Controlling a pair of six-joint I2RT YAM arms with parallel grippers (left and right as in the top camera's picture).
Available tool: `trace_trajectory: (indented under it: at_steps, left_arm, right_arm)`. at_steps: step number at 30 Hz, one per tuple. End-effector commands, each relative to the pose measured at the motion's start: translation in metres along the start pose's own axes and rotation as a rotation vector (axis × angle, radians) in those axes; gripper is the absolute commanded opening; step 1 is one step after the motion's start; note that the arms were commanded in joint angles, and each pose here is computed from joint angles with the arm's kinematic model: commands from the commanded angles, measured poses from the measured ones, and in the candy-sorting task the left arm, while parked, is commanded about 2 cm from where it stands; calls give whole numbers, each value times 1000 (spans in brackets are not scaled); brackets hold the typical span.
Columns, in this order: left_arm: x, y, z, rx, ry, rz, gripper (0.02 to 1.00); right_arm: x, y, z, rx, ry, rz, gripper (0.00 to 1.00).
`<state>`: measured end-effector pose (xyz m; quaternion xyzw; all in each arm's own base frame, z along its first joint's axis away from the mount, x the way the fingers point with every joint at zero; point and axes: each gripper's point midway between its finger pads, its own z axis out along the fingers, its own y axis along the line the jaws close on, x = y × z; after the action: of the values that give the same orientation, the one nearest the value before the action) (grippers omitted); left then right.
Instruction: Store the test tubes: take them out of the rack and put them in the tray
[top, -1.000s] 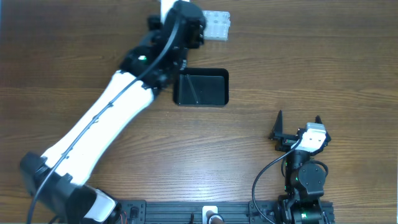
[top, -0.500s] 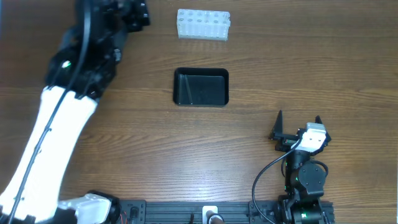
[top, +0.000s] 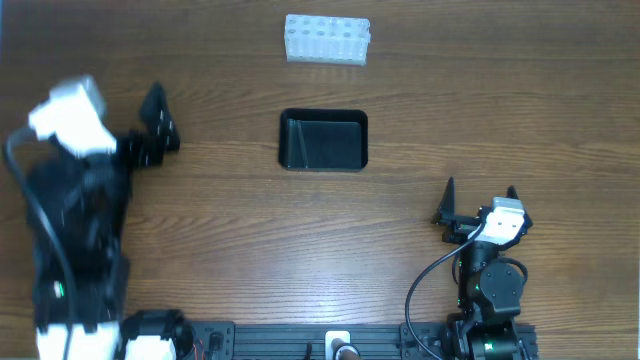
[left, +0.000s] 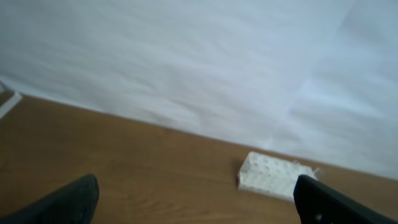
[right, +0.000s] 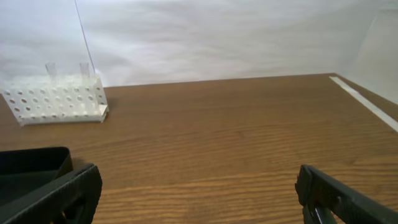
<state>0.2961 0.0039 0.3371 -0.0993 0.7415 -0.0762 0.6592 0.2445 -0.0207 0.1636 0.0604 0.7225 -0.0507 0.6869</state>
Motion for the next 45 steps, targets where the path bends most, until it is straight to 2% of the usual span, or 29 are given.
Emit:
trace_trajectory:
  at_steps: [1,9,17,23,29,36,45]
  left_arm:
    - [34,7,-31,42,-54,5,1000]
    - [73,13,-58,85,-160,10,998]
    - [92,9,-49,169,-281,17,1000]
    - [109,16,-42,173,-312,2,998]
    - [126,25,-38,137,-254,-2,1000]
    - [179,37,-29,91,-31,-23,1000]
    - [179,37,-29,91,-32,-22,1000]
  right_arm:
    - [1,-2,0,6,-2,3,991]
    - [1,-2,0,6,-2,3,993]
    - [1,-2,0,6,-2,3,993]
    - [1,-2,0,6,-2,3,993]
    - [1,-2,0,6,-2,3,991]
    - [1,-2,0,6,-2,3,991]
    - [1,-2,0,6,-2,3,991]
